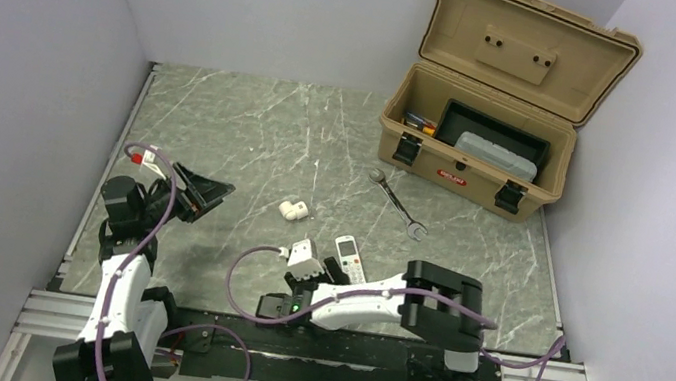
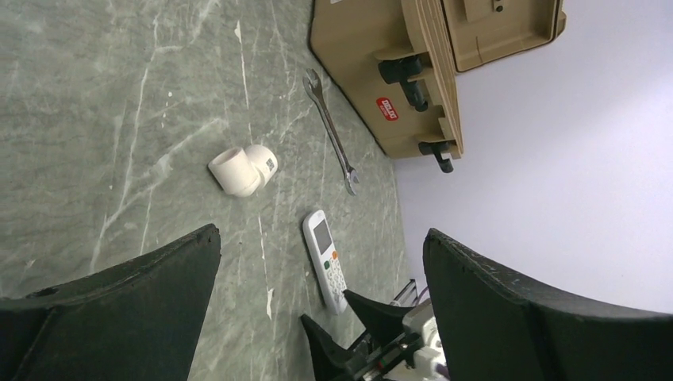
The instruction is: Load the batteries into the remote control
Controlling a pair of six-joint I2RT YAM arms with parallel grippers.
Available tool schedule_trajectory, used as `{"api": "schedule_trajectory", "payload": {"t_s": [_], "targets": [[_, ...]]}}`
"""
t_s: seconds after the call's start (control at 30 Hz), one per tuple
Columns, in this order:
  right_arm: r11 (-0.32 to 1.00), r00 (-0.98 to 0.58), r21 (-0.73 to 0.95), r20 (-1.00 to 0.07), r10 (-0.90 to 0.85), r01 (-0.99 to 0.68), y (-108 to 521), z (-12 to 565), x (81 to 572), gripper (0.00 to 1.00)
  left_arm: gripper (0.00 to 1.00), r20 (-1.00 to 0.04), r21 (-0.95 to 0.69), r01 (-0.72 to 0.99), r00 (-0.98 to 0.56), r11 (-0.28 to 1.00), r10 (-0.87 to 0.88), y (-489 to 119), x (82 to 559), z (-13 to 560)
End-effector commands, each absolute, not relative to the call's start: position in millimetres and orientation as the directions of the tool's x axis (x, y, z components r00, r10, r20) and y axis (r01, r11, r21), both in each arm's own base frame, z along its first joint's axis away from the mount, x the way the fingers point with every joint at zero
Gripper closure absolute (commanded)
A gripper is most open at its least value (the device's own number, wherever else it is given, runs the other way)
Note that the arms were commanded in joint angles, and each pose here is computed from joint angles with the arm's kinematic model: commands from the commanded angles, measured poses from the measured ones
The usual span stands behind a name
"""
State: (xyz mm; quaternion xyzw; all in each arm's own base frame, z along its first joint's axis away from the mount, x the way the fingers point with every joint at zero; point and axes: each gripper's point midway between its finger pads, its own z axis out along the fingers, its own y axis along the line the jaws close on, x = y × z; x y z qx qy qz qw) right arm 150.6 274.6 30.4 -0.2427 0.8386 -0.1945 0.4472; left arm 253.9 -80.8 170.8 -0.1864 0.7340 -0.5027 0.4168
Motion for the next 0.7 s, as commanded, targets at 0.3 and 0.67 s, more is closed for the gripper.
{"api": "schedule_trajectory", "payload": {"t_s": [0.3, 0.67], "targets": [[0.932, -0.548, 0.154, -0.835, -0.056, -0.330, 322.7, 108.3, 154.3, 0.33, 0.01, -0.532, -0.826, 0.180, -0.561, 0.534, -0.634, -76.6, 248.3, 177.3], [0.905, -0.427, 0.385, -0.860, 0.280, -0.181, 212.6, 149.1, 181.8, 0.27, 0.01, -0.588, -0.728, 0.078, -0.583, 0.681, -0.561, -75.3, 239.6, 152.3]]}}
